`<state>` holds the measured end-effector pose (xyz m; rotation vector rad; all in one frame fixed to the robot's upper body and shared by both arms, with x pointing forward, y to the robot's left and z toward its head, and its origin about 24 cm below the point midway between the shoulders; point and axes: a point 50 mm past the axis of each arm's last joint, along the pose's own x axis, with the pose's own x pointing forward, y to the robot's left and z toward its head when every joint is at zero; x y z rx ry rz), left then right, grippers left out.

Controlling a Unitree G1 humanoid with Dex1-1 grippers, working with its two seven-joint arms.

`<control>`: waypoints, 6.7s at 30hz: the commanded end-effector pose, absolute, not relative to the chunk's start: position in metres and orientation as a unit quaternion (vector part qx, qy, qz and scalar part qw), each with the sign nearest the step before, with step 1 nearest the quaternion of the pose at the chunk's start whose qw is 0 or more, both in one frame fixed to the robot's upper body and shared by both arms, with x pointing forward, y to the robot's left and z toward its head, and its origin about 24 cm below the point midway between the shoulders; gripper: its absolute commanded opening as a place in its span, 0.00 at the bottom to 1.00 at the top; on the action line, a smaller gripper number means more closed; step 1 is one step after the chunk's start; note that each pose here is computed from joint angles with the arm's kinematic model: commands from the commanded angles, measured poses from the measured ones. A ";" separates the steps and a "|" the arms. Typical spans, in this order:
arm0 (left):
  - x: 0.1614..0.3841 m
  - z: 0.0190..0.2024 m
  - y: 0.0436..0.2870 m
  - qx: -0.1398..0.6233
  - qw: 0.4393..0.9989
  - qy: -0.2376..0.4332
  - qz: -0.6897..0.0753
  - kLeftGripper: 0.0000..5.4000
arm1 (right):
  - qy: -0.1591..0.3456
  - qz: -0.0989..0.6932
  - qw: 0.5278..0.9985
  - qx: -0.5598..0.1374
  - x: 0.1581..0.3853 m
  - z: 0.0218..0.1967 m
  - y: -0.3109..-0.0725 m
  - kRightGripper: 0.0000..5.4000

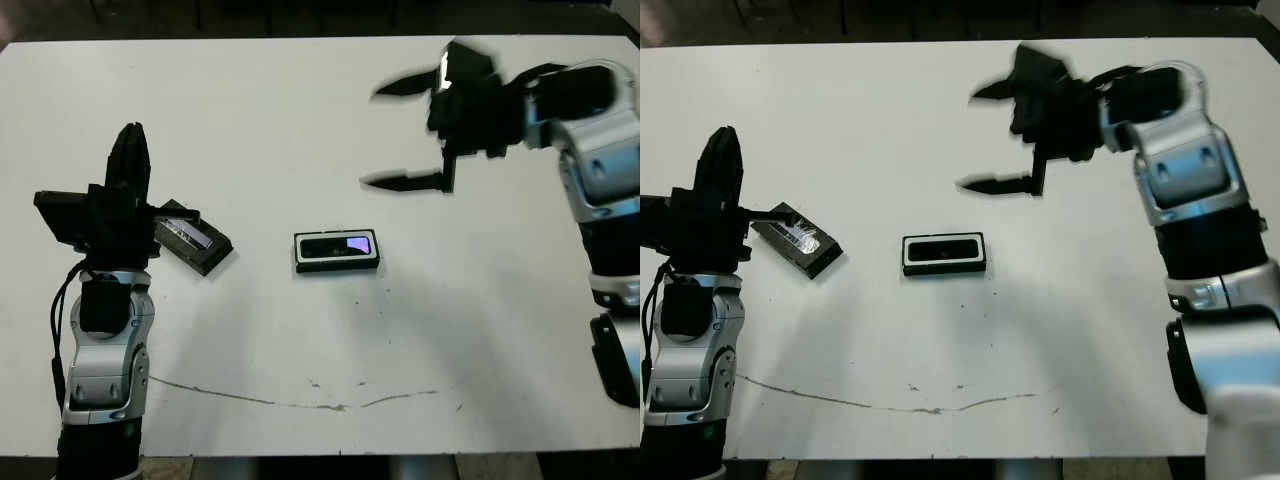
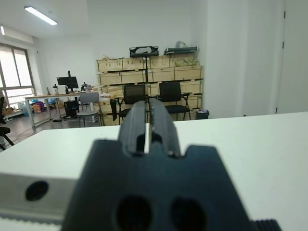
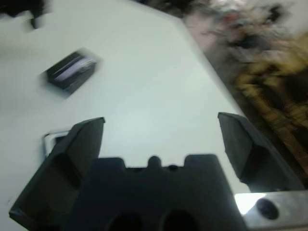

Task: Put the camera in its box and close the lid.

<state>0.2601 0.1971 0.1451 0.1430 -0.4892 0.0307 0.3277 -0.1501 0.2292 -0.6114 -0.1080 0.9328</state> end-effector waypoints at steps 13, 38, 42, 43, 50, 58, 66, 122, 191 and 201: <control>0.218 0.158 0.249 0.215 0.967 -0.127 -0.039 0.00 | -0.072 0.344 0.910 -0.218 0.305 0.191 -0.191 0.48; 0.268 0.184 0.273 0.475 0.725 0.308 -0.392 0.00 | -0.071 0.317 0.916 -0.234 0.304 0.193 -0.194 0.00; 0.285 0.170 0.274 0.466 0.694 0.359 -0.416 0.00 | -0.079 0.322 0.913 -0.237 0.304 0.196 -0.194 0.00; 0.287 0.167 0.274 0.466 0.685 0.369 -0.421 0.00 | -0.081 0.324 0.912 -0.239 0.305 0.196 -0.194 0.00; 0.294 0.136 0.271 0.486 0.596 0.444 -0.460 0.00 | -0.079 0.323 0.914 -0.235 0.305 0.197 -0.195 0.00; 0.291 0.113 0.276 0.481 0.552 0.482 -0.482 0.00 | -0.078 0.324 0.914 -0.232 0.305 0.197 -0.195 0.00; 0.299 0.105 0.280 0.467 0.576 0.488 -0.460 0.00 | -0.079 0.324 0.913 -0.234 0.305 0.197 -0.194 0.00; 0.347 0.082 0.207 0.423 0.722 0.334 -0.434 0.00 | -0.064 0.317 0.910 -0.260 0.302 0.193 -0.197 0.00; 0.236 0.131 0.173 0.230 0.944 0.099 -0.215 0.85 | -0.043 0.343 0.912 -0.220 0.299 0.177 -0.192 0.00; 0.240 0.118 0.174 0.135 0.955 0.163 -0.207 1.00 | -0.038 0.345 0.911 -0.221 0.298 0.176 -0.190 0.00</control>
